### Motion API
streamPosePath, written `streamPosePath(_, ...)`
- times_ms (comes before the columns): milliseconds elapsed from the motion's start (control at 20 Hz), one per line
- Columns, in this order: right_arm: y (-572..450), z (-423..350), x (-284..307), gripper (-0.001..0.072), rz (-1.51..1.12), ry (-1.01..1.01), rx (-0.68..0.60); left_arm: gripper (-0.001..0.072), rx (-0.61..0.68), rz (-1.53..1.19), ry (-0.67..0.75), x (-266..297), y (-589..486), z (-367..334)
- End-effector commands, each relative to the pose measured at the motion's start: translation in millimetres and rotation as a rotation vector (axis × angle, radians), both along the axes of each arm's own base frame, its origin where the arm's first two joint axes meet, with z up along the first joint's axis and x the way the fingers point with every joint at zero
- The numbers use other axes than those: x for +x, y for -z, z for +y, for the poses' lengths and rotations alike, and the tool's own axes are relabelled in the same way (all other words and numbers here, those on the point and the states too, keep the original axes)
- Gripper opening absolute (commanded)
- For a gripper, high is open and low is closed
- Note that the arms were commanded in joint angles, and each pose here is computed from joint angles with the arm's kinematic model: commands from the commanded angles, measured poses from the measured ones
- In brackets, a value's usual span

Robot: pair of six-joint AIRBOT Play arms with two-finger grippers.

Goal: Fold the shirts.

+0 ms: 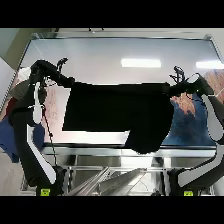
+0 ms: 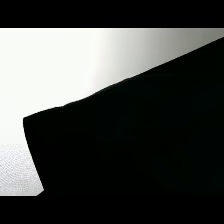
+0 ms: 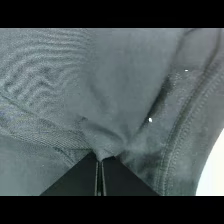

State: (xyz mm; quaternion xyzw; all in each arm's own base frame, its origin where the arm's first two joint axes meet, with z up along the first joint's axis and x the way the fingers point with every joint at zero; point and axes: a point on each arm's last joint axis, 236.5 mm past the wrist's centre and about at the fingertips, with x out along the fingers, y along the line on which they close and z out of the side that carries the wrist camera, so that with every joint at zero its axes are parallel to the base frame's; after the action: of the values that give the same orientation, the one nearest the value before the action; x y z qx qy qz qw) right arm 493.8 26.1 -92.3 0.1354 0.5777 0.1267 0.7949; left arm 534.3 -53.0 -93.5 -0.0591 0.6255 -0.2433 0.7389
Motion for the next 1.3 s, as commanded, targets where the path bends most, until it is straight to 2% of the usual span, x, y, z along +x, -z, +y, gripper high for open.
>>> streamPosePath(0,-5.7,-2.3,0.9,0.0014,-0.015,-0.009,-0.035,0.0013,0.157,0.004,0.046,-4.3,7.2,11.9)
streamPosePath(150,-17.6,-7.3,1.4,0.0016,-0.039,-0.02,-0.066,0.0013,0.163,-0.075,0.035,6.5,-13.4,9.2)
streamPosePath(200,-18.4,-6.5,-0.6,0.0038,-0.033,-0.024,-0.064,0.0056,0.164,-0.089,0.033,7.6,-20.5,9.4)
streamPosePath(250,-17.9,-5.8,-2.6,0.0282,-0.024,-0.024,-0.06,0.0471,0.165,-0.097,0.034,7.3,-27.5,9.4)
streamPosePath(300,-17.6,-5.3,-4.5,0.0526,-0.011,-0.013,-0.054,0.0682,0.164,-0.107,0.028,7.6,-35.2,9.5)
streamPosePath(400,-20.7,-15.7,-8.6,0.0503,0.017,0.009,-0.091,0.0683,0.166,-0.115,0.028,2.5,-54.5,14.2)
streamPosePath(550,-46.0,-62.7,-34.9,0.0505,0.092,0.07,-0.284,0.0682,0.156,-0.072,-0.039,-17.8,-89.4,35.2)
streamPosePath(600,-59.3,-66.6,-44.8,0.0504,0.106,0.083,-0.287,0.0683,0.149,-0.025,-0.069,-33.2,-95.5,47.1)
streamPosePath(800,-85.1,-84.0,-107.4,0.0504,0.219,0.165,-0.256,0.0683,0.033,0.234,-0.152,-132.4,-79.7,65.0)
streamPosePath(1000,-81.6,-94.5,-191.2,0.0504,0.366,0.375,-0.179,0.0682,-0.014,0.405,-0.196,-227.9,-22.8,59.8)
streamPosePath(1150,-70.8,-72.0,-236.4,0.0504,0.394,0.451,-0.095,0.0682,-0.031,0.416,-0.207,-250.1,8.6,44.7)
streamPosePath(1250,-53.5,-53.3,-257.7,0.0504,0.411,0.459,-0.045,0.0682,-0.085,0.394,-0.206,-248.4,16.6,22.8)
